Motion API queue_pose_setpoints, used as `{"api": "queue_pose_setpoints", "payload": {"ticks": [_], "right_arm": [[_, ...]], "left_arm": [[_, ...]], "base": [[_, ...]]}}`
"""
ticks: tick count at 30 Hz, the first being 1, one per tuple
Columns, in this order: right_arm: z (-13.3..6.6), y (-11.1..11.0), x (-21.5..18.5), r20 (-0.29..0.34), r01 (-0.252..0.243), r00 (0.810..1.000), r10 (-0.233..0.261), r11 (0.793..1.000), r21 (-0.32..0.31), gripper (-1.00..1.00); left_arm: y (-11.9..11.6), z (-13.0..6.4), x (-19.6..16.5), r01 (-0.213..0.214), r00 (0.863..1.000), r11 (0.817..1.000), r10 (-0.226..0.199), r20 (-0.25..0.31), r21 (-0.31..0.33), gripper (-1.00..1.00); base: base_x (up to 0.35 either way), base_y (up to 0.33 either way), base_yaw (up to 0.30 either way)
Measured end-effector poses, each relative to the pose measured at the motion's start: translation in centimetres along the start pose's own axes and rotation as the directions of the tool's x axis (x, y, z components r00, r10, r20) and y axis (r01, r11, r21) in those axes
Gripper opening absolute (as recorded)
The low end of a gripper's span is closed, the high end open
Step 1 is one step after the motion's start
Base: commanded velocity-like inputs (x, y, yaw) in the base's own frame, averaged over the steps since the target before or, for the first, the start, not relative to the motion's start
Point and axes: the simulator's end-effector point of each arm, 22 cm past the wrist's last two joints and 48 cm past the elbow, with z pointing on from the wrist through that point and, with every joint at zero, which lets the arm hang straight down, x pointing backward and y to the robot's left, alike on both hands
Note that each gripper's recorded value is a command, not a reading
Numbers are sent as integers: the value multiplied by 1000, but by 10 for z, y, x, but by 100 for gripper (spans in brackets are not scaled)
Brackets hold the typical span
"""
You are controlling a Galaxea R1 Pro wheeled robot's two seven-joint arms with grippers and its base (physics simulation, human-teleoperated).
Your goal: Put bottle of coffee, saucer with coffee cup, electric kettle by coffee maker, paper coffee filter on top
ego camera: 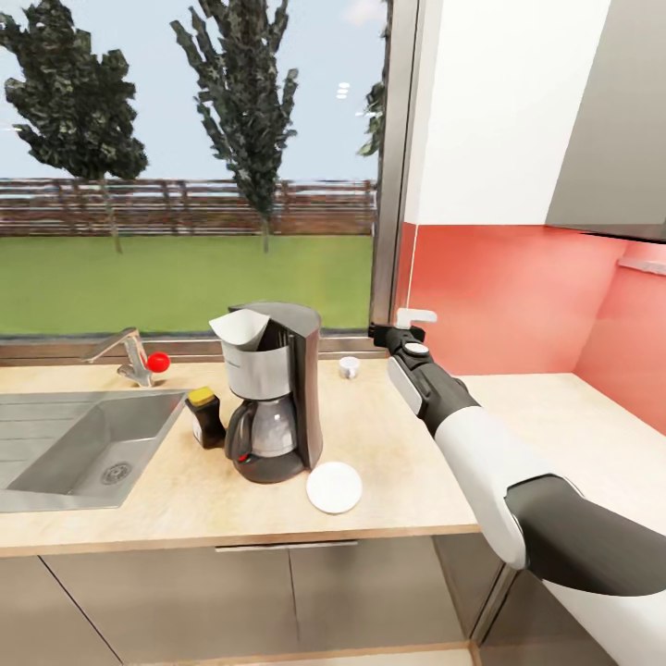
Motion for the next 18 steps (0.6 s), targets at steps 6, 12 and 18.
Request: {"api": "queue_pose_setpoints", "payload": {"ticks": [6, 12, 18], "right_arm": [[0, 0, 0, 1, 5, 1000, -5, 1000, -3, 100], [-1, 5, 0, -1, 0, 1000, 0, 1000, -9, 100], [-1, 7, 0, -1, -1, 1000, 1, 1000, -12, 100]], "left_arm": [[1, 0, 0, 0, 1000, 1000, 0, 0, -1, 100], [3, 0, 0, 2, 1000, 1000, -2, 1, -4, 100], [4, 1, 0, 3, 1000, 1000, -3, 1, -5, 100]], "base": [[0, 0, 1], [0, 0, 0], [89, 0, 0]]}}
